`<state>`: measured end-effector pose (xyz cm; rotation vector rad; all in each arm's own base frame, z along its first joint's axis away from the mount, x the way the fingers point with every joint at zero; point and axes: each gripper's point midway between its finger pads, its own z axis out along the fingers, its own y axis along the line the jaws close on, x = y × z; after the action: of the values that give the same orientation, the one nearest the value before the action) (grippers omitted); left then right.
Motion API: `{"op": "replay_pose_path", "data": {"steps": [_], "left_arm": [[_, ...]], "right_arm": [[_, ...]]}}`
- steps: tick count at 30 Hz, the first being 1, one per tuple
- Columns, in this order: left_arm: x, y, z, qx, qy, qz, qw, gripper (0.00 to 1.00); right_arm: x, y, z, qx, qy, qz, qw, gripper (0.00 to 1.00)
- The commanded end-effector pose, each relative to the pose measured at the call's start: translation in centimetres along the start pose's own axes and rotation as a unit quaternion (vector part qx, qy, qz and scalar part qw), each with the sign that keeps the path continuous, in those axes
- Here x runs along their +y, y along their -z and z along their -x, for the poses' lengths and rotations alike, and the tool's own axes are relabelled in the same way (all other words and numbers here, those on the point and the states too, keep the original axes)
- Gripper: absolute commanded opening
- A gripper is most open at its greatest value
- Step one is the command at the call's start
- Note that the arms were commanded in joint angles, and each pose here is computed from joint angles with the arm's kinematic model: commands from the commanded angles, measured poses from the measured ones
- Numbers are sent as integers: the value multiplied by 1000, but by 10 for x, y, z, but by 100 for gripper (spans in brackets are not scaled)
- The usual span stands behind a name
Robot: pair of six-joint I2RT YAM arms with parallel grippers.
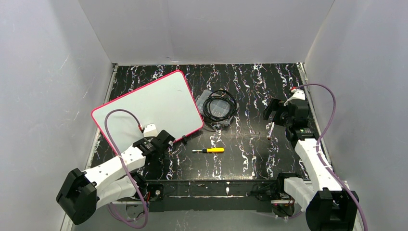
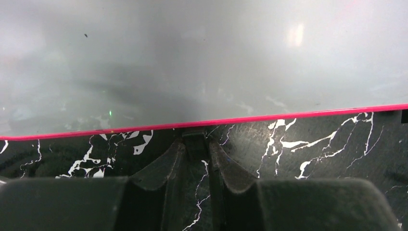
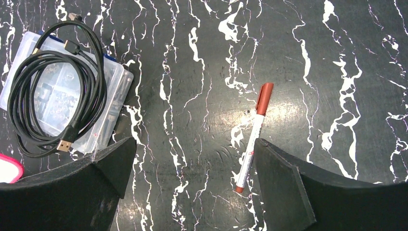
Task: Write a sentence on the whiteboard
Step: Move the whiteboard to the center of the board.
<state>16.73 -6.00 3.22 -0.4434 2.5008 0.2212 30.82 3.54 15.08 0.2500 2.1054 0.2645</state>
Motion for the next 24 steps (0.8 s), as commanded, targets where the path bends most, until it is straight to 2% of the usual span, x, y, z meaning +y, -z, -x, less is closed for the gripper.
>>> {"op": "replay_pose_path", "data": {"steps": [1, 6, 13, 24], "left_arm": [[9, 11, -12, 30, -15, 3, 999, 0], [2, 9, -20, 44, -23, -20, 999, 0], [-15, 9, -7, 16, -68, -65, 995, 0], [-33, 11, -8, 10, -109, -115, 987, 0]], "right_arm": [[8, 4, 27, -31, 8, 12, 999, 100], [7, 2, 25, -28, 8, 11, 1000, 100], [7, -1, 23, -21, 8, 9, 1000, 100], [5, -4, 20, -12, 8, 6, 1000, 100]]}}
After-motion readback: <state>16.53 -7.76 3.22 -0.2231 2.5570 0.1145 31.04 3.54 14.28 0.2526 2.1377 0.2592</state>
